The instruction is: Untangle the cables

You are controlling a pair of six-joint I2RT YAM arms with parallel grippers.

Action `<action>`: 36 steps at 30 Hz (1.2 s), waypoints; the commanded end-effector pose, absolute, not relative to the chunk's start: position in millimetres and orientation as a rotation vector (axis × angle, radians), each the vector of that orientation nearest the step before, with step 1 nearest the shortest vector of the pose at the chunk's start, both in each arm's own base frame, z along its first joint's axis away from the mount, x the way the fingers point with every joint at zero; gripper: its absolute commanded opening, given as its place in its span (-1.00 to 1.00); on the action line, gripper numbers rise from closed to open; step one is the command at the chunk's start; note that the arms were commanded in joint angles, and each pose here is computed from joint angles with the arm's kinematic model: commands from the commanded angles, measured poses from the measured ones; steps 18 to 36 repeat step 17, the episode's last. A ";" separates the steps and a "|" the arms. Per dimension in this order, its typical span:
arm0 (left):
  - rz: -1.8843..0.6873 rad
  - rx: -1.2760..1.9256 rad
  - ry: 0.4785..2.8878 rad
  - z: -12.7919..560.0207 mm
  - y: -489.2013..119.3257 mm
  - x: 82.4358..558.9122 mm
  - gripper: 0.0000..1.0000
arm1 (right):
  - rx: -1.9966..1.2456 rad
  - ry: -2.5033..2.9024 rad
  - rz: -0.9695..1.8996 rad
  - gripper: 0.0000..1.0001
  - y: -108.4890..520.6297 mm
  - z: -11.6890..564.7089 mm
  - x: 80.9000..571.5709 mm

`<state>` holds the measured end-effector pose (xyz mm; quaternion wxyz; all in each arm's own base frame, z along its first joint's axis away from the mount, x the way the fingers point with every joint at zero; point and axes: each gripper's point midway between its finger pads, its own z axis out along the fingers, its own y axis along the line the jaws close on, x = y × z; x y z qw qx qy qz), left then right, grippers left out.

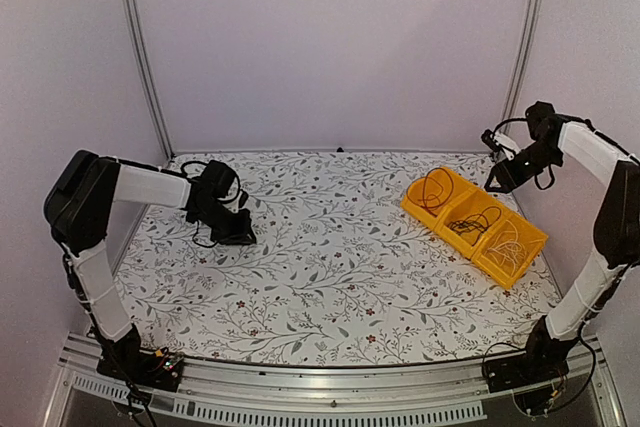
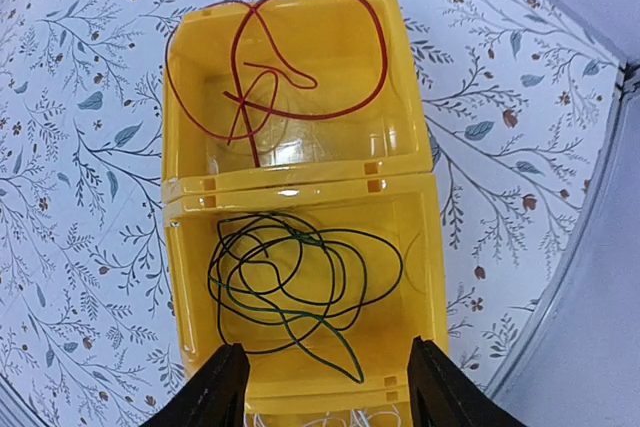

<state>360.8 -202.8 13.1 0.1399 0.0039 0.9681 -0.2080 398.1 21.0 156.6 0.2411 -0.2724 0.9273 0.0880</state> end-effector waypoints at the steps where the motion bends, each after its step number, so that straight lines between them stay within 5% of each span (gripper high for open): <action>1: -0.520 0.082 2.694 60.0 -200.8 380.2 -0.78 | -0.782 2.371 0.137 0.26 20.7 225.7 398.8; 3: -0.503 0.102 2.630 83.9 -201.5 393.4 -0.77 | -0.772 2.281 0.115 0.46 23.2 254.6 402.8; 4: -0.498 0.114 2.596 96.7 -202.8 399.8 -0.76 | -0.766 2.230 0.109 0.82 25.1 270.4 406.7; 5: -0.502 0.126 2.551 113.3 -204.9 407.6 -0.74 | -0.743 2.194 0.103 0.97 26.0 284.3 408.6; 16: -0.502 0.098 2.267 210.5 -206.2 442.3 -0.60 | -0.488 2.014 0.130 0.98 24.3 354.1 436.6; 36: -0.512 0.087 2.262 211.2 -206.7 442.4 -0.60 | -0.491 2.016 0.156 0.98 27.0 352.1 437.5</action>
